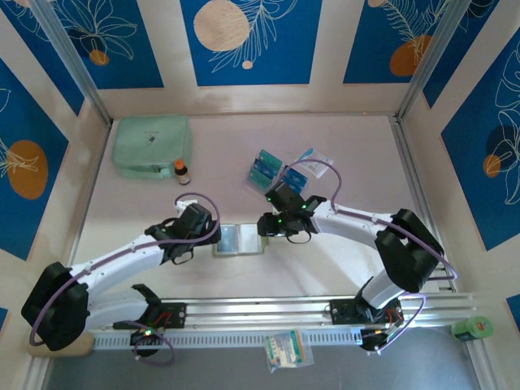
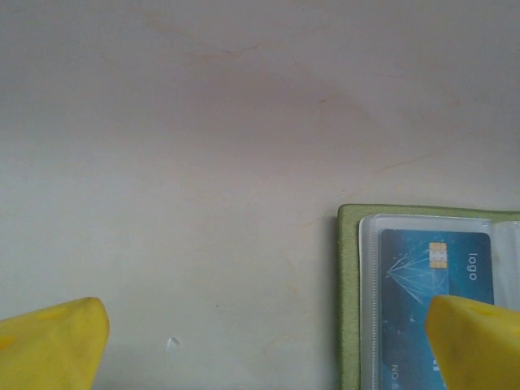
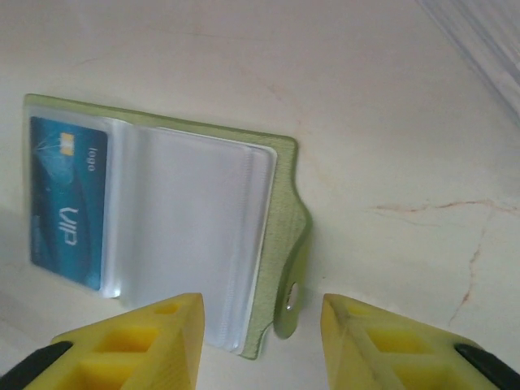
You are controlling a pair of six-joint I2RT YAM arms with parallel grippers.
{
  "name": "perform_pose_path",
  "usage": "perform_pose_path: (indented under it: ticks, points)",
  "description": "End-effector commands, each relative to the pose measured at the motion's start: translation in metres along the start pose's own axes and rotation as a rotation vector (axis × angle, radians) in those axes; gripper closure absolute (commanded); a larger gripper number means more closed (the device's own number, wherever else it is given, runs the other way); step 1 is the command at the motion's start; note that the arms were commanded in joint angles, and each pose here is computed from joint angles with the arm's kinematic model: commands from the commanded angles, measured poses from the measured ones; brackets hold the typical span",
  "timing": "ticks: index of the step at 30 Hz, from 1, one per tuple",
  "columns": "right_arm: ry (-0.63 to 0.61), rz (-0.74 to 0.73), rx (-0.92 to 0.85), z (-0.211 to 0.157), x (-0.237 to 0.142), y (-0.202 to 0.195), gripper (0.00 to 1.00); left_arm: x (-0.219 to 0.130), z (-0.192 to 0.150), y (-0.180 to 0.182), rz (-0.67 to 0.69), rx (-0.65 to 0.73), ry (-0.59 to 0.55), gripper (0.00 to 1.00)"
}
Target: Put the credit cards into the card holder
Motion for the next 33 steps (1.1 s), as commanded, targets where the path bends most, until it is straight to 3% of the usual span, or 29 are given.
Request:
perform_pose_path:
  ticks: [1,6,11,15,26,30,33]
  points:
    - [0.024,-0.027,-0.018,0.000,0.009,-0.003,0.58,-0.006,0.007,-0.001,0.003,0.015,-0.005,0.00]
    - [0.034,-0.028,-0.009,0.005,0.019,-0.004,0.65,-0.003,0.007,-0.003,-0.002,0.020,0.005,0.00]
    - [0.032,-0.040,0.002,0.002,0.018,-0.011,0.91,-0.001,0.006,-0.004,-0.007,0.026,0.015,0.00]
    - [0.017,-0.045,0.019,-0.001,0.010,-0.021,1.00,0.001,0.005,-0.006,-0.016,0.030,0.023,0.00]
    - [0.017,-0.043,0.067,-0.016,0.001,-0.040,0.99,0.007,0.003,-0.011,-0.032,0.037,0.046,0.00]
    - [0.016,-0.042,0.083,-0.021,-0.002,-0.042,0.82,0.010,0.004,-0.015,-0.035,0.057,0.065,0.00]
    - [-0.012,-0.018,0.085,-0.021,-0.014,-0.039,0.78,0.011,0.005,-0.016,-0.025,0.065,0.073,0.00]
Point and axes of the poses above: each hand's point on the last joint's axis, 136 mm out from that joint toward the fingers, its own x axis out along the fingers, its own y axis along the line the jaws close on, z = x × y, the point moved 8 cm from there along -x, back along the fingers, and after that the axes turned 5 degrees about -x, right-handed, at the moved point
